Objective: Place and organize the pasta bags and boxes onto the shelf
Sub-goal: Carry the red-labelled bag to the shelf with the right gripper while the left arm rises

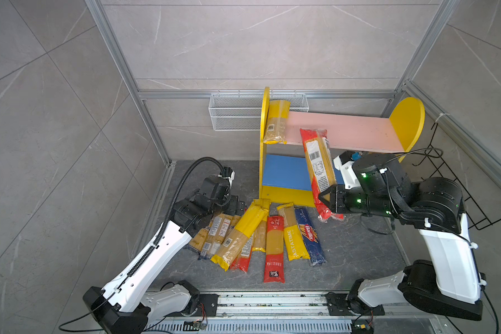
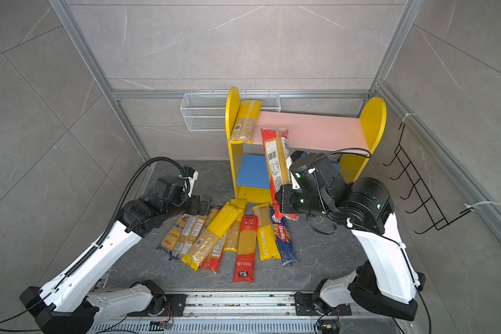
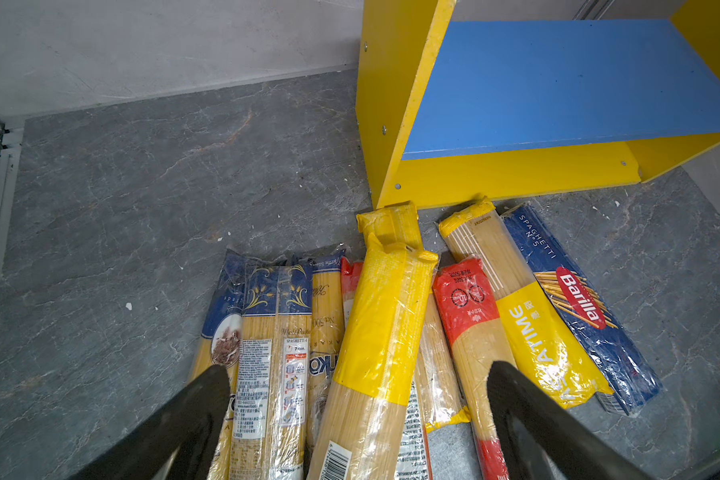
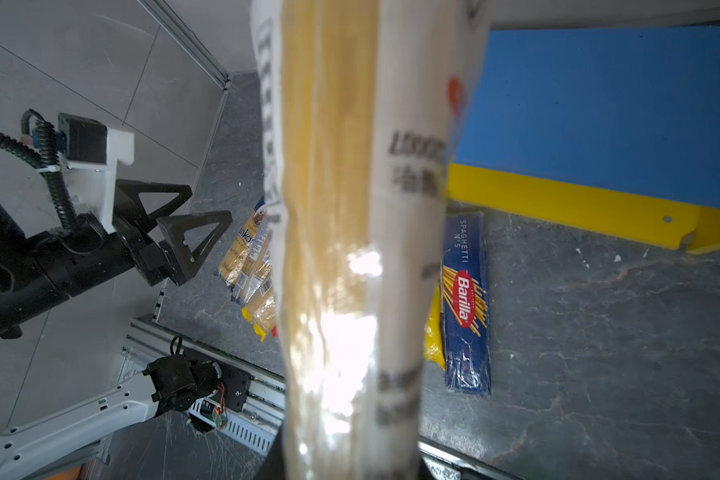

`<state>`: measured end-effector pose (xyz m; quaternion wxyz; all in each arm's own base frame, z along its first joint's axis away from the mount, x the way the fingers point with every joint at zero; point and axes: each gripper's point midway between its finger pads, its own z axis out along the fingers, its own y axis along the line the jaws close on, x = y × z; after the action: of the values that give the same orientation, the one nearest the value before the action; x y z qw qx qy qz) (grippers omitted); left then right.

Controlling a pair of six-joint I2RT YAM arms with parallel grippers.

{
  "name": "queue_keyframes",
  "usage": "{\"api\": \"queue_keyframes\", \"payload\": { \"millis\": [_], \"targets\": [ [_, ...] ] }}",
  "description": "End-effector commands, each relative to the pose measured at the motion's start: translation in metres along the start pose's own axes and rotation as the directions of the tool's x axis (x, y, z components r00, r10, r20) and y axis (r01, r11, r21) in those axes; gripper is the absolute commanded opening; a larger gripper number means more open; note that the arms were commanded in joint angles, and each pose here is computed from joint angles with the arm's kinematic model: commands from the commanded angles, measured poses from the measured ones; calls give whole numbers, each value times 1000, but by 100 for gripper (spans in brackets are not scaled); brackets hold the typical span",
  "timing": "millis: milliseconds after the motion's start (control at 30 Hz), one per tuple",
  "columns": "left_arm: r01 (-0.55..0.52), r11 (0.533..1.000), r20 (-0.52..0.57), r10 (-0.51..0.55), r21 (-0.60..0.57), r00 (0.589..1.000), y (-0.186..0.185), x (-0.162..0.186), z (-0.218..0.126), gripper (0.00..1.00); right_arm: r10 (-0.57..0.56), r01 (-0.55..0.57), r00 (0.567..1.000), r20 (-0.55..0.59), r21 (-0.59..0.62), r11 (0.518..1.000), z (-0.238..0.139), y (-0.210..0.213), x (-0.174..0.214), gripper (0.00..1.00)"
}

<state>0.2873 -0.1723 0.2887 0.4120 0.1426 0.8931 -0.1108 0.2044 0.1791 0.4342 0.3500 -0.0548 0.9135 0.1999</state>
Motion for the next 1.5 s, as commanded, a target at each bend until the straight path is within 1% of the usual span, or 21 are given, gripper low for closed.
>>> {"api": "queue_keyframes", "payload": {
  "millis": [0, 100, 233, 467, 533, 600, 667, 767, 867, 1067, 1200, 1300, 1333, 1467],
  "targets": [
    [-19, 1000, 75, 20, -14, 997, 3, -21, -17, 100, 2, 7, 967, 256, -36, 999, -20, 12, -60, 0],
    [-21, 1000, 79, 22, -22, 997, 5, -21, -18, 100, 23, -13, 950, 310, -36, 999, -19, 11, -80, 0],
    [-22, 999, 86, 24, -27, 996, 7, -21, -19, 100, 64, -42, 936, 347, -70, 997, -11, 11, -102, 0],
    [-41, 999, 110, 42, -12, 993, 4, -30, -26, 100, 128, -84, 942, 310, -151, 985, 21, 12, -142, 0],
    [-57, 998, 122, 53, 26, 991, -3, -34, -31, 100, 139, -88, 941, 307, -173, 981, 29, 10, -151, 0],
    [-87, 989, 127, 71, 122, 989, -20, -39, -39, 100, 156, -99, 937, 312, -192, 976, 36, 3, -162, 0],
    [-105, 968, 135, 75, 227, 988, -39, -45, -48, 100, 177, -115, 933, 313, -207, 972, 44, -7, -173, 0],
    [-128, 910, 178, 61, 393, 982, -69, -58, -67, 100, 189, -118, 932, 309, -234, 965, 57, -18, -186, 0],
    [-153, 866, 224, 49, 475, 973, -86, -74, -85, 100, 196, -115, 935, 296, -270, 956, 73, -22, -198, 0],
    [-213, 804, 311, 37, 555, 950, -106, -115, -120, 100, 221, -117, 931, 292, -336, 934, 104, -28, -222, 0],
    [-259, 744, 376, 12, 616, 927, -123, -143, -140, 100, 257, -128, 923, 286, -404, 906, 122, -28, -237, 0],
    [-287, 721, 416, -1, 630, 909, -131, -164, -148, 100, 277, -143, 923, 267, -431, 891, 136, -29, -242, 0],
    [-294, 715, 426, -5, 634, 905, -134, -169, -150, 100, 285, -152, 923, 260, -433, 888, 140, -30, -243, 1],
    [-318, 695, 457, -18, 645, 889, -142, -187, -153, 100, 299, -175, 927, 227, -443, 879, 155, -34, -241, 17]
  ]
}}
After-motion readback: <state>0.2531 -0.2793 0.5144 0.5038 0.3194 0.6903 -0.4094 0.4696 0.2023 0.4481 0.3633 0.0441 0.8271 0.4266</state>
